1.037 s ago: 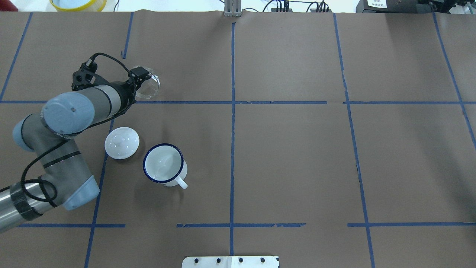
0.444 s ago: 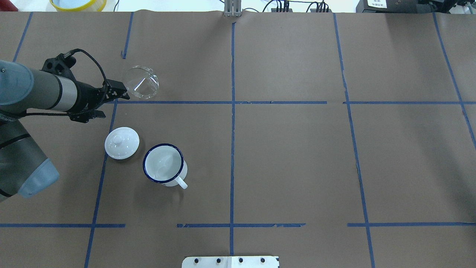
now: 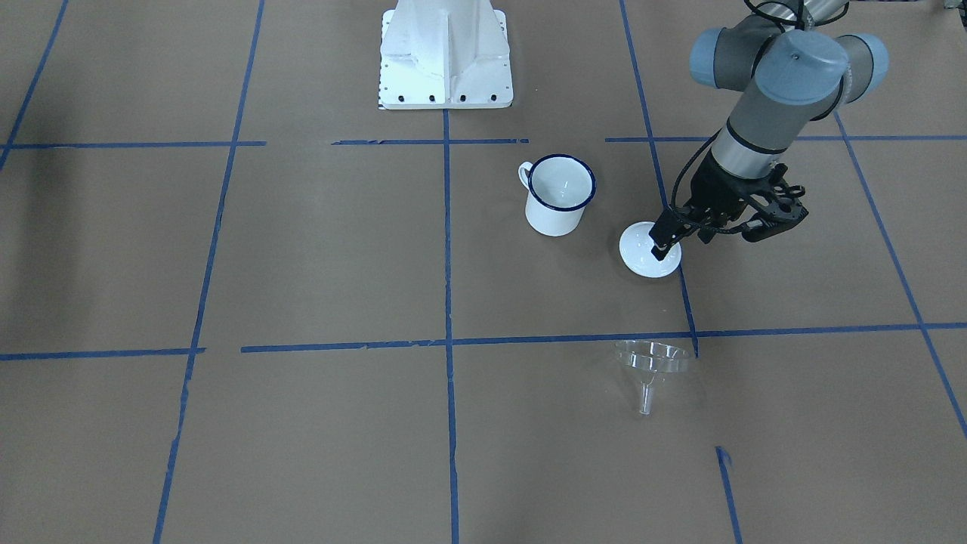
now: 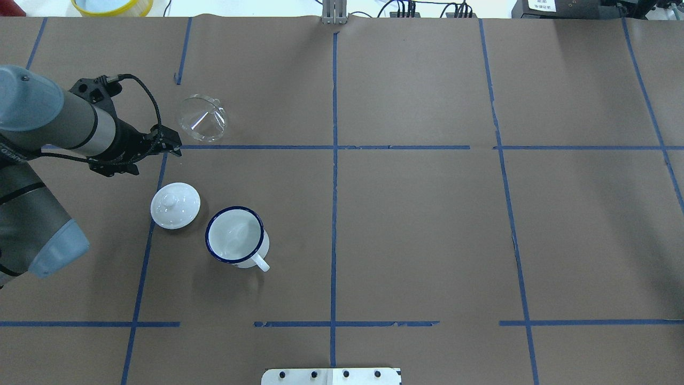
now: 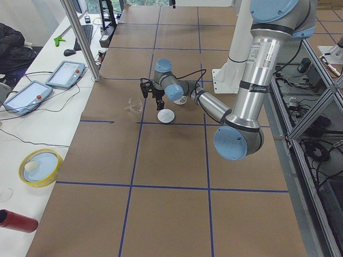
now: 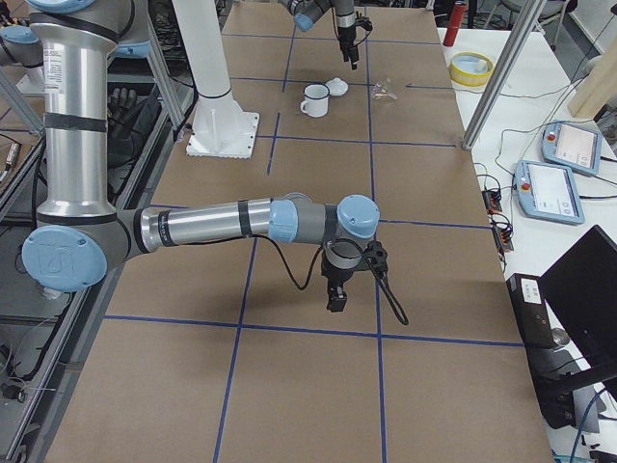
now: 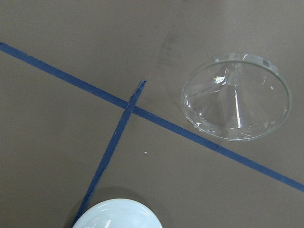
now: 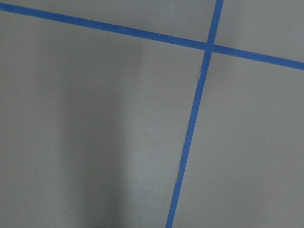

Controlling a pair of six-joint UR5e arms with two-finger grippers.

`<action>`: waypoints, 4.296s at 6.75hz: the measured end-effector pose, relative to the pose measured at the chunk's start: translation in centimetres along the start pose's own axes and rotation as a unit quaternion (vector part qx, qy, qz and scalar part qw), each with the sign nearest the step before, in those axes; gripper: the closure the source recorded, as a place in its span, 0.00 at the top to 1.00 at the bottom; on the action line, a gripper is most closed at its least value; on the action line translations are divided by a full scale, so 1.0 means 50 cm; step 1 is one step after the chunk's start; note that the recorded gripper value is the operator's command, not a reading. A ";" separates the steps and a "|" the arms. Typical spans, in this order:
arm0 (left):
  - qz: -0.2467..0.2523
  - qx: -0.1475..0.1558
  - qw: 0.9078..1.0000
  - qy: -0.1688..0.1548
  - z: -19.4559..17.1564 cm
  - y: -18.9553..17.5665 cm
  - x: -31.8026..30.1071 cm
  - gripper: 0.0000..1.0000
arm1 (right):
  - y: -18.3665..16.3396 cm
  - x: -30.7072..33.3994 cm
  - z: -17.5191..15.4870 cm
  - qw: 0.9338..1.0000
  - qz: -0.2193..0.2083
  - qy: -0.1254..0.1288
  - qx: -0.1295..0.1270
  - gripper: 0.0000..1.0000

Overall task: Remove funnel from cup
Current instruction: 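Move the left gripper down onto the round white lid and grasp it, then lift the white lid with the left gripper and carry it over the mug, then lower the white lid onto the mug opening with the left gripper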

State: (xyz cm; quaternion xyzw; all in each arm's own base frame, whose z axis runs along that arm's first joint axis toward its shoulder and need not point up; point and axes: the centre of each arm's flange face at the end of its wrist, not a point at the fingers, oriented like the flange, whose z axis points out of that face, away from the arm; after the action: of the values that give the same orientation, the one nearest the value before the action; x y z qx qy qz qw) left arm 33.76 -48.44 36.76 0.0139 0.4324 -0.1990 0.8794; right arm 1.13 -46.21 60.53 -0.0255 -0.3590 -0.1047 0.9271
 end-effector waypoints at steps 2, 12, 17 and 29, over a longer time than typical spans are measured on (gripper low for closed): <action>0.035 0.000 0.999 -0.029 0.041 0.040 0.014 1.00 | 0.000 0.000 0.000 1.000 0.000 0.000 0.000 1.00; 0.092 -0.016 0.994 -0.062 0.125 0.106 -0.002 0.54 | 0.000 0.000 0.000 1.000 0.000 0.000 0.000 1.00; 0.091 -0.012 0.994 -0.054 0.090 0.101 0.003 0.00 | 0.000 0.000 0.000 1.000 0.000 0.000 0.000 1.00; -0.040 -0.035 0.996 -0.078 -0.118 0.303 0.255 0.00 | 0.000 0.000 0.000 1.000 0.000 0.000 0.000 1.00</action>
State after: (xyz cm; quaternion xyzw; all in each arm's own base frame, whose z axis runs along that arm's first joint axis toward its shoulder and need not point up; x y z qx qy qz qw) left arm 41.75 -37.65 21.04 -0.0496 0.3695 -0.2197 0.9015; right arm 1.13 -46.21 60.50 -0.0252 -0.3590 -0.1048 0.9271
